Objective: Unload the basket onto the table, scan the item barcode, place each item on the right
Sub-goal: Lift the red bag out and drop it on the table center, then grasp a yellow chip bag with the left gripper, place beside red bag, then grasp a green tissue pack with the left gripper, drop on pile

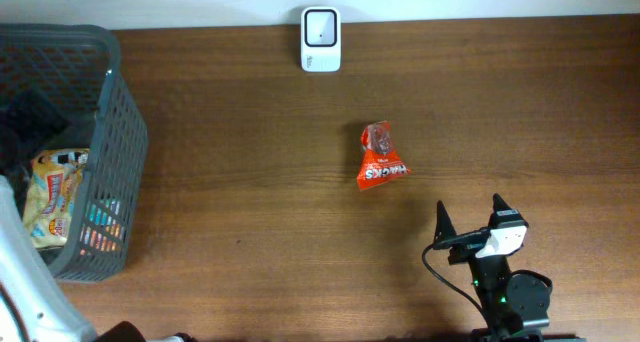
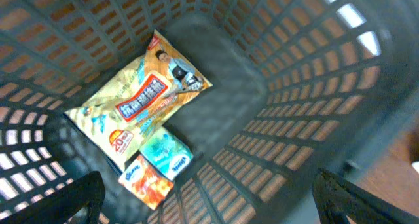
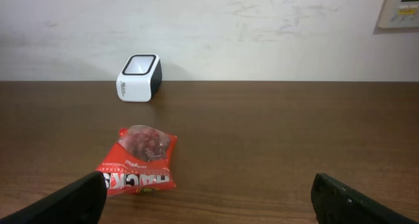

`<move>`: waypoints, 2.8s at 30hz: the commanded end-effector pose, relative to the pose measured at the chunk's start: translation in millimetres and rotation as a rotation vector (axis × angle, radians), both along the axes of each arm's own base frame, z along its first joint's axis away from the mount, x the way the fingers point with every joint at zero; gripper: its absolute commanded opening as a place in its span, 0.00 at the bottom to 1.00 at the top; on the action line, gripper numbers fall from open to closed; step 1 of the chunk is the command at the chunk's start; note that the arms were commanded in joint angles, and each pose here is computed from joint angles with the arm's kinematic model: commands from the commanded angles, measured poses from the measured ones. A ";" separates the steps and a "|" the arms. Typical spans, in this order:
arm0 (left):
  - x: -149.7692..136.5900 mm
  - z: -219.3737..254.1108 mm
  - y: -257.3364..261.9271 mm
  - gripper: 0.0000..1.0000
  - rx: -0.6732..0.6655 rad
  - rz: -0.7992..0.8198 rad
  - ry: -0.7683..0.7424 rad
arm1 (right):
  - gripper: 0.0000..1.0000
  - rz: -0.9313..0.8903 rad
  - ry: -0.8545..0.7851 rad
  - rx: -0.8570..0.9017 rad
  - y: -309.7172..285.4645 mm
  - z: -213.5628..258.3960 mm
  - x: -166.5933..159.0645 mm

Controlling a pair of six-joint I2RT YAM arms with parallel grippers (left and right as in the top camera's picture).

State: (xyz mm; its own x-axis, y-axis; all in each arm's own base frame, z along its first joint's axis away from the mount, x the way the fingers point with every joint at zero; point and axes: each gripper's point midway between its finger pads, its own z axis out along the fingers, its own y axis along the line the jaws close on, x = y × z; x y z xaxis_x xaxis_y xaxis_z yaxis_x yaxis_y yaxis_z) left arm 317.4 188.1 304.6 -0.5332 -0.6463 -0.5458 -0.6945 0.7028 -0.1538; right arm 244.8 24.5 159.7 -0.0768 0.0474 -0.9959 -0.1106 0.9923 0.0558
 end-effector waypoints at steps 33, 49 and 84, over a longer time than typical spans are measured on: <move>87.3 -27.4 27.2 0.00 0.083 -0.285 -0.040 | 0.98 0.001 0.003 0.004 0.7 -2.8 0.0; 60.6 92.3 -365.6 0.00 -0.259 -1.260 -0.481 | 0.98 0.001 0.003 0.004 0.7 -2.8 0.0; 2.3 63.0 6.1 0.99 0.089 0.113 0.064 | 0.98 0.001 0.002 0.004 0.7 -2.7 0.0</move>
State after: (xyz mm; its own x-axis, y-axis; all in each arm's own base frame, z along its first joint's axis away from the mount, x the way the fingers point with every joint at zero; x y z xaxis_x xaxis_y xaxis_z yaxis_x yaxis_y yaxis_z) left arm 336.9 159.0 399.8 -0.5745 -0.4894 -0.6561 -0.6333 0.7736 -0.0226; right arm 244.8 24.6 159.8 -0.0761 0.0475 -0.9960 -0.1110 0.9923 0.0558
